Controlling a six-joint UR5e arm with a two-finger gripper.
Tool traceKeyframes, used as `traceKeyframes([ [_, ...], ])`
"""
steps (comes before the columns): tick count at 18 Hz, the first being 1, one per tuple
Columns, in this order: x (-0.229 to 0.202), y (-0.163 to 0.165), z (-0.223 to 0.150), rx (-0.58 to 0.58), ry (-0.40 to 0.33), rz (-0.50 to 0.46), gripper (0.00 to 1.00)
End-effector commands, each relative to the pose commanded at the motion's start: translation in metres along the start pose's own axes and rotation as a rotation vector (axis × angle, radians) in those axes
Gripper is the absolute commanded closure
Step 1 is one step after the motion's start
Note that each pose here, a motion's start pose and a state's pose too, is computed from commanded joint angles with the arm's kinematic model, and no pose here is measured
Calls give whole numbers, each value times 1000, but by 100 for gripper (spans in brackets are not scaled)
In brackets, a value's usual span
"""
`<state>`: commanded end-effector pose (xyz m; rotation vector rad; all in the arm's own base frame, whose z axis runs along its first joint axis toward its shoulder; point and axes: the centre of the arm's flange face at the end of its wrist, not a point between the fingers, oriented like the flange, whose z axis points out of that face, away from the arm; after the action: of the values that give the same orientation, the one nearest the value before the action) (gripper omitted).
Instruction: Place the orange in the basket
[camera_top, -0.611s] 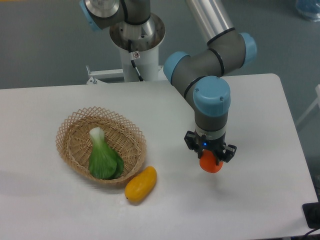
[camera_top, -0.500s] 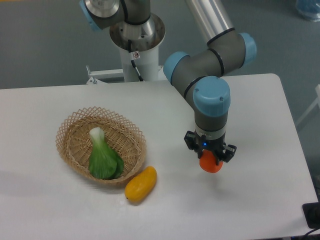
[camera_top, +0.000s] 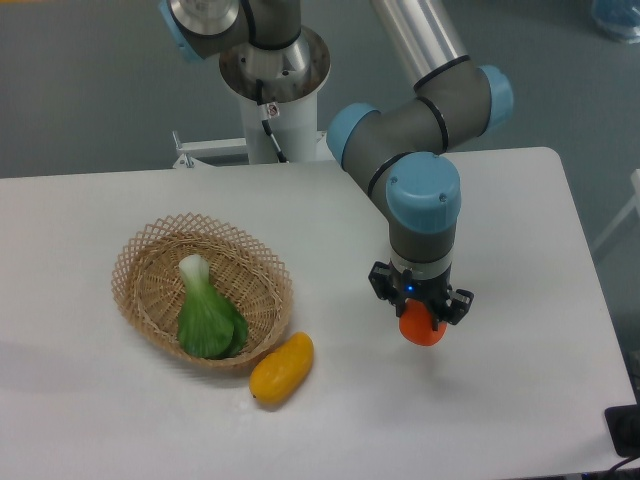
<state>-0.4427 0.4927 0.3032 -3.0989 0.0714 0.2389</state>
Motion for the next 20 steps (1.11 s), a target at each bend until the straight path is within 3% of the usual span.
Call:
traceKeyframes([
  [14, 22, 1, 8, 1, 24, 2, 48],
  [20, 39, -15, 5, 37, 46, 17, 47],
])
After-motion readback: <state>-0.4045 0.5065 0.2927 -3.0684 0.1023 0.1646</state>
